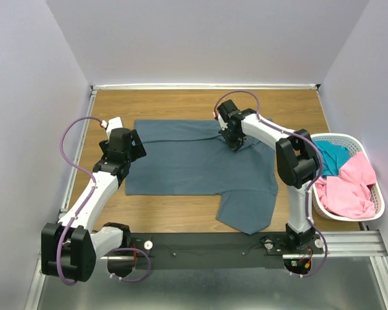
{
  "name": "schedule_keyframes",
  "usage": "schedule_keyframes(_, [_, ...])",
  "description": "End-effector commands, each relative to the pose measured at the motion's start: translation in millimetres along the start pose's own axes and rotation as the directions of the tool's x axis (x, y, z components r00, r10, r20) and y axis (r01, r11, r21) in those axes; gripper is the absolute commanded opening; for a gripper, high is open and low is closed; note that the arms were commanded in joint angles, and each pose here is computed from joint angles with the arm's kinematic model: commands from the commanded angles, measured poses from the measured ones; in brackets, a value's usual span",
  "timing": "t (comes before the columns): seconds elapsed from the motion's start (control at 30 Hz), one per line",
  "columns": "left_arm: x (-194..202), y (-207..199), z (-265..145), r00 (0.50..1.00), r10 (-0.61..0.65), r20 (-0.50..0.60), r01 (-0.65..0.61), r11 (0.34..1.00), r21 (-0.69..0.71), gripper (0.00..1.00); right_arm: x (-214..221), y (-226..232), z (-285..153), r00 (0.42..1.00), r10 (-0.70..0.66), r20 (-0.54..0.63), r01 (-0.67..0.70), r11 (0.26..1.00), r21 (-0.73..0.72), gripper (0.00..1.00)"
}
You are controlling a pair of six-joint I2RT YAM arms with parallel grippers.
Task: Fold and stack the t-shirts
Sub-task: Fold the tshirt
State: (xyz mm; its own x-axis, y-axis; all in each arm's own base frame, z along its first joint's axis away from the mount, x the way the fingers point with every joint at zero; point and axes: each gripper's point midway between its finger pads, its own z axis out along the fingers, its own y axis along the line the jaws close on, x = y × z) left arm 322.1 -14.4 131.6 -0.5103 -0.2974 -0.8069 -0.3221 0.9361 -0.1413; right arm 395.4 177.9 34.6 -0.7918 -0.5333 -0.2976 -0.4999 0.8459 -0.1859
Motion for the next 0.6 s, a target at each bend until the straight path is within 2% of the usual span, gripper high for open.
schedule_keyframes(0.0, [-2, -2, 1, 1.000, -0.002, 0.005, 0.002, 1.000, 0.014, 0.93, 10, 21, -21, 0.993, 0.094, -0.066, -0.099, 0.992, -0.077, 0.02])
schedule_keyframes(0.27, [2, -6, 3, 1.000, 0.008, -0.011, -0.008, 0.999, 0.035, 0.93, 11, 38, -25, 0.978, 0.157, -0.135, -0.177, 0.973, -0.147, 0.05])
schedule_keyframes(0.37, [6, -16, 3, 0.999, 0.015, -0.029, -0.012, 0.996, 0.094, 0.93, 3, 57, -26, 0.975, 0.176, -0.137, -0.206, 0.947, -0.248, 0.07])
schedule_keyframes(0.43, [10, -25, 2, 0.999, 0.022, -0.036, -0.017, 0.991, 0.130, 0.93, -5, 63, -32, 0.976, 0.186, -0.114, -0.212, 0.933, -0.292, 0.18])
schedule_keyframes(0.47, [13, -31, 1, 0.999, 0.026, -0.048, -0.019, 0.987, 0.157, 0.93, -14, 68, -37, 0.977, 0.193, -0.085, -0.211, 0.921, -0.326, 0.26])
schedule_keyframes(0.57, [19, -57, -6, 0.996, 0.042, -0.075, -0.023, 0.970, 0.244, 0.93, -30, 67, -54, 0.976, 0.217, -0.003, -0.204, 0.915, -0.349, 0.38])
